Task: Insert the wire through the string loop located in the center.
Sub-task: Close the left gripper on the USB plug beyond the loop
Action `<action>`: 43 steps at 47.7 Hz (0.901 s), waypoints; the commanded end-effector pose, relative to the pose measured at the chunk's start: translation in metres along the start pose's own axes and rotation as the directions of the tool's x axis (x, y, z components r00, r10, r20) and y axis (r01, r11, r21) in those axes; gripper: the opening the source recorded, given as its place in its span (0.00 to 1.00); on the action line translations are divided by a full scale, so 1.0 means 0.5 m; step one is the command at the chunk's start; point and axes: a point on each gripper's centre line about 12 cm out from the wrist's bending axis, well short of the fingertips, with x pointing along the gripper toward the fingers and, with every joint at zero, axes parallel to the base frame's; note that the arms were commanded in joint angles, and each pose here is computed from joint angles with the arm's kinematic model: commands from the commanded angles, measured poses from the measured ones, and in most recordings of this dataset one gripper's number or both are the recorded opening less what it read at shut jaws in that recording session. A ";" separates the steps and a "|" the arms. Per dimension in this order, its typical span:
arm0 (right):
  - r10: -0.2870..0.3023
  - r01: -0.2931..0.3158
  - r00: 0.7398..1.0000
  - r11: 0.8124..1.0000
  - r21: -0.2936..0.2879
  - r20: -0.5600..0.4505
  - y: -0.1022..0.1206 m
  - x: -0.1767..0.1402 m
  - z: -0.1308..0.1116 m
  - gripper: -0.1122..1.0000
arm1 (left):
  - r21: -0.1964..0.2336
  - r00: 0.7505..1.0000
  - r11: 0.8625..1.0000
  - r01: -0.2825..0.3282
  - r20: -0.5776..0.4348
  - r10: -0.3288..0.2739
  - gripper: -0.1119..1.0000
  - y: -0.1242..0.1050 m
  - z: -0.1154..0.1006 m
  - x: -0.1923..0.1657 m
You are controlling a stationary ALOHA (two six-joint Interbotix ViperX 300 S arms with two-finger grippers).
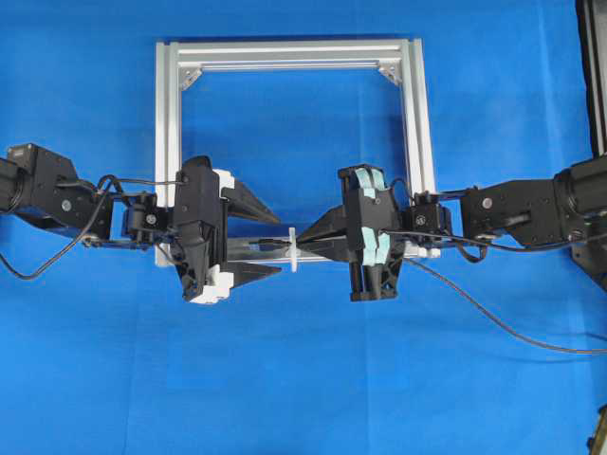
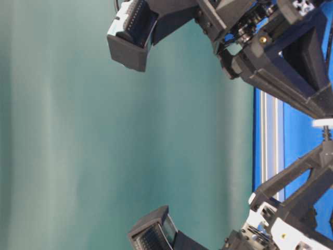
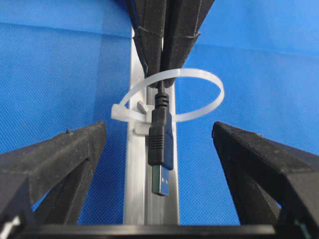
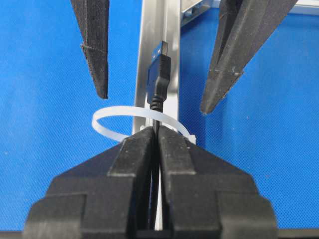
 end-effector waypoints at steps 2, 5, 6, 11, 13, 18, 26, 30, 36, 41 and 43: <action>0.003 -0.003 1.000 1.000 -0.001 0.029 0.002 -0.003 0.018 0.08 | 0.007 0.999 1.000 0.011 0.040 -0.011 0.91 -0.007 0.026 0.002; 0.002 -0.002 1.000 1.000 0.000 0.028 0.001 -0.002 0.017 0.08 | 0.013 0.999 1.000 0.010 0.039 -0.011 0.84 -0.007 0.025 0.000; 0.002 -0.002 1.000 1.000 0.000 0.028 0.001 -0.002 0.017 0.08 | 0.013 0.999 1.000 0.010 0.037 -0.010 0.79 -0.007 0.024 -0.001; 0.004 -0.004 1.000 1.000 -0.002 0.027 0.002 -0.002 0.017 0.08 | 0.013 1.000 1.000 0.002 0.029 -0.002 0.53 0.001 0.018 -0.007; 0.002 -0.002 1.000 1.000 0.000 0.028 0.001 -0.002 0.017 0.08 | 0.012 1.000 1.000 -0.003 0.027 0.003 0.41 0.004 0.017 -0.008; 0.003 -0.003 1.000 1.000 -0.003 0.029 0.001 -0.003 0.018 0.08 | 0.010 1.000 1.000 -0.007 0.029 0.007 0.17 0.008 0.018 -0.008; 0.002 -0.002 1.000 1.000 -0.011 0.026 0.001 -0.004 0.016 0.08 | 0.007 0.999 1.000 -0.012 0.031 0.012 0.17 0.012 0.020 -0.007; 0.004 -0.003 1.000 1.000 -0.019 0.024 0.002 -0.003 0.015 0.08 | 0.007 0.999 1.000 -0.013 0.030 0.012 0.17 0.012 0.019 -0.007; 0.004 -0.004 1.000 0.999 -0.032 0.023 0.001 -0.003 0.014 0.08 | 0.007 0.999 1.000 -0.014 0.031 0.014 0.17 0.013 0.021 -0.006; 0.006 -0.005 1.000 0.999 -0.033 0.024 0.002 -0.004 0.015 0.08 | 0.007 0.999 1.000 -0.014 0.031 0.014 0.17 0.013 0.020 -0.007; 0.007 -0.006 1.000 0.999 -0.034 0.024 0.003 -0.004 0.015 0.08 | 0.007 0.999 1.000 -0.014 0.033 0.013 0.17 0.013 0.021 -0.006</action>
